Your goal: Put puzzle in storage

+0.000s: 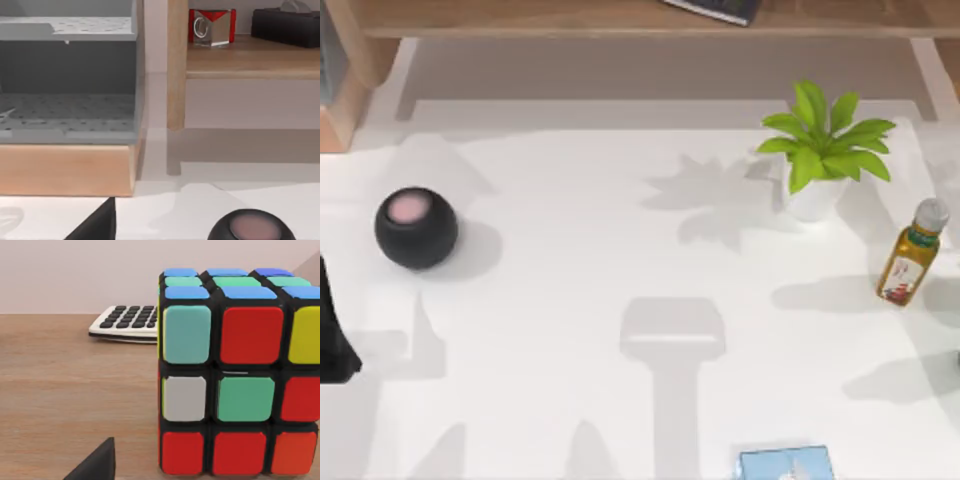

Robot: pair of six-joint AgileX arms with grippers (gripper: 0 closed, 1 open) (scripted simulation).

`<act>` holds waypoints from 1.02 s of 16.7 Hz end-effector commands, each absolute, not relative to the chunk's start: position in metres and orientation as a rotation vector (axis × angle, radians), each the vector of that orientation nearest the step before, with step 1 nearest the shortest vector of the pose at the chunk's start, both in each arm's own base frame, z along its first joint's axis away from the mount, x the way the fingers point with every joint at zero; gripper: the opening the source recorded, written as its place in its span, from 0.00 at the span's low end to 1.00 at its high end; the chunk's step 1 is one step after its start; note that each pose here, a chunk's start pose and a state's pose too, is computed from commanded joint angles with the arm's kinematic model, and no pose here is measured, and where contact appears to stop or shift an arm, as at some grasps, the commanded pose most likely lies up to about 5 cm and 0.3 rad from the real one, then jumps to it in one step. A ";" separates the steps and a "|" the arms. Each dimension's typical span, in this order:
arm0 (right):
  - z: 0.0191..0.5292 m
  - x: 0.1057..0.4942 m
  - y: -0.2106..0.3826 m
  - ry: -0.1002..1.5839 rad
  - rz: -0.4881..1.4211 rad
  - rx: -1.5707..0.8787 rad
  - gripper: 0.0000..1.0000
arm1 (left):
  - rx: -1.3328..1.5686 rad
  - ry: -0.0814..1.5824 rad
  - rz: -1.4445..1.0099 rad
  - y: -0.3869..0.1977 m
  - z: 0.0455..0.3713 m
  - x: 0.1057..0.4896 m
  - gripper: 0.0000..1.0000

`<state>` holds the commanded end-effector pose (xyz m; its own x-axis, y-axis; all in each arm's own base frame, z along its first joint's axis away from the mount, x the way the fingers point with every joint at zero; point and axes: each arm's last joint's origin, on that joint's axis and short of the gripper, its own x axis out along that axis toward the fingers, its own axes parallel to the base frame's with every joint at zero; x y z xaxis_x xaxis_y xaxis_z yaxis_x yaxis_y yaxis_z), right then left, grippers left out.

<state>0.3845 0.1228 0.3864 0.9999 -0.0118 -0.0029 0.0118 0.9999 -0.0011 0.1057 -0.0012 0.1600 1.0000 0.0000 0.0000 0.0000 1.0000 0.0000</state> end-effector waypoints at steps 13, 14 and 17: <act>0.387 0.441 0.124 0.000 -0.010 0.000 1.00 | 0.000 0.000 0.000 -0.001 0.160 0.106 1.00; 0.387 0.441 0.124 0.000 -0.010 0.000 0.92 | 0.000 0.000 0.000 -0.001 0.160 0.106 1.00; 0.387 0.441 0.124 0.000 -0.010 0.000 0.70 | 0.000 0.000 0.000 -0.001 0.160 0.106 1.00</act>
